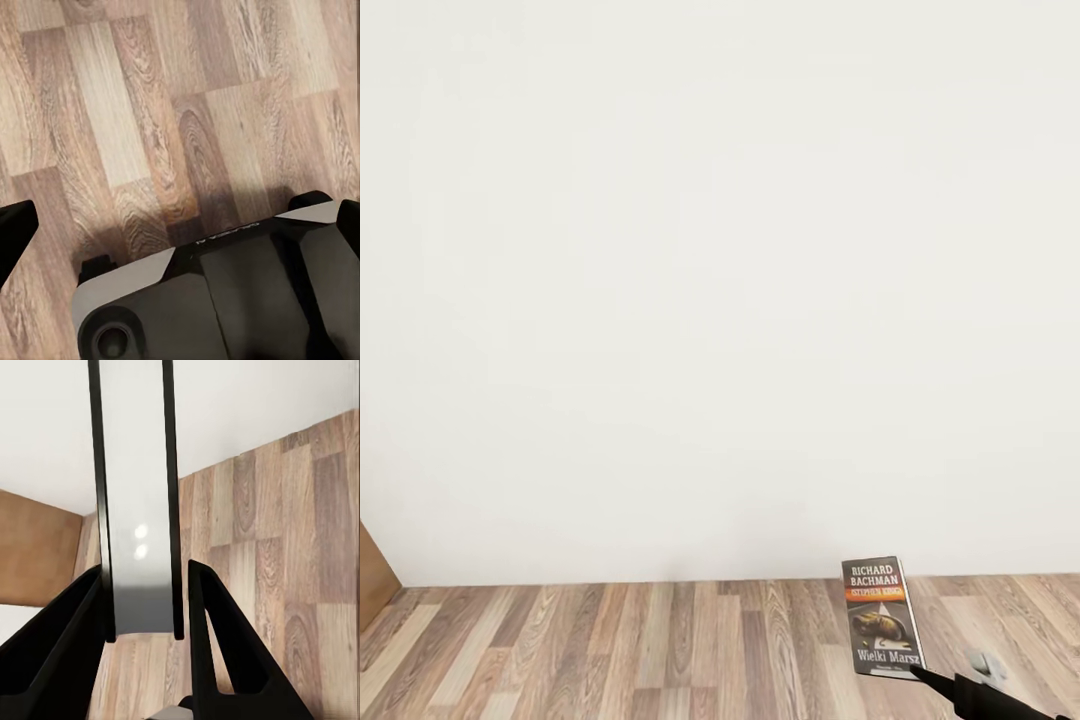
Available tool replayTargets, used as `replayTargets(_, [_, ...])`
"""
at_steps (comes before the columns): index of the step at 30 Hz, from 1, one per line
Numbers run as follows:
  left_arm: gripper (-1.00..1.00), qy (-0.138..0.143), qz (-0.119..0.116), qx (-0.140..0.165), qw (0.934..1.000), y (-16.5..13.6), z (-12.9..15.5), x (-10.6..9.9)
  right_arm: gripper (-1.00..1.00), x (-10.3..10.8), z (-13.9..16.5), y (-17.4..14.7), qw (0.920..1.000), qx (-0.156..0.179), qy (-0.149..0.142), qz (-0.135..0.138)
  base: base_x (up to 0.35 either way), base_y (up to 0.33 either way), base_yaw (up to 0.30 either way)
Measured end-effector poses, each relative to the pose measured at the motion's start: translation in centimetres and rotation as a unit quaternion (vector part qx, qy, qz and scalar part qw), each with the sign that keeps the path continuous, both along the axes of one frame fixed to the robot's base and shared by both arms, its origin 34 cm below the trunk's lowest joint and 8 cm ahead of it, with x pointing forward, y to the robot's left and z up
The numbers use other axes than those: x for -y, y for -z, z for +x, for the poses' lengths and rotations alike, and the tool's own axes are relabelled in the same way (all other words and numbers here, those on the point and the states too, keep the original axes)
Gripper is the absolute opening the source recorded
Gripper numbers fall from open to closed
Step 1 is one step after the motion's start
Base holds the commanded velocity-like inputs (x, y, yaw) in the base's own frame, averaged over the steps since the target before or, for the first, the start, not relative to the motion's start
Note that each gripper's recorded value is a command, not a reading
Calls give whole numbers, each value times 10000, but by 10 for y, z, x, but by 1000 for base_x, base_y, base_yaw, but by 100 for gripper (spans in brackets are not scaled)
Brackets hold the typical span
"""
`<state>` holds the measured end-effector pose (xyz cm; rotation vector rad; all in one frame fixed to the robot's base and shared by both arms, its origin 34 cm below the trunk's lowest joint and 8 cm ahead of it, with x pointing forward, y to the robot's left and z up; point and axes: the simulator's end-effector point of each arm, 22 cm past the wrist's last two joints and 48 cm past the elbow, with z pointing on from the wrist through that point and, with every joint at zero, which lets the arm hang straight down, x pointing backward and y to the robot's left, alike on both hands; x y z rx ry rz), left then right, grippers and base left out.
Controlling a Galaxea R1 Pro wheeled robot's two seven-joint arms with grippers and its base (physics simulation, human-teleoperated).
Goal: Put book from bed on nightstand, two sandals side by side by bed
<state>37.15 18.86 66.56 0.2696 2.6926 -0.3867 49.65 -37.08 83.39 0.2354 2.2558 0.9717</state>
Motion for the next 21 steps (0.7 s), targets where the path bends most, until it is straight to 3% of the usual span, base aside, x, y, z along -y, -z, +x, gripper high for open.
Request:
replayTargets(4, [100,-2,-3,6,10000,0,0,0,-100,4,-13,9,9998,-198,86,-1,7,0,-234])
replayTargets(14, [100,-16,-8,11,10000,0,0,0,-100,6,-16,12,9996,-253,116,-6,10,0,-234])
replayTargets(21, [100,-16,-8,13,10000,0,0,0,-100,6,-16,11,9996,-248,123,-3,202,0,-211])
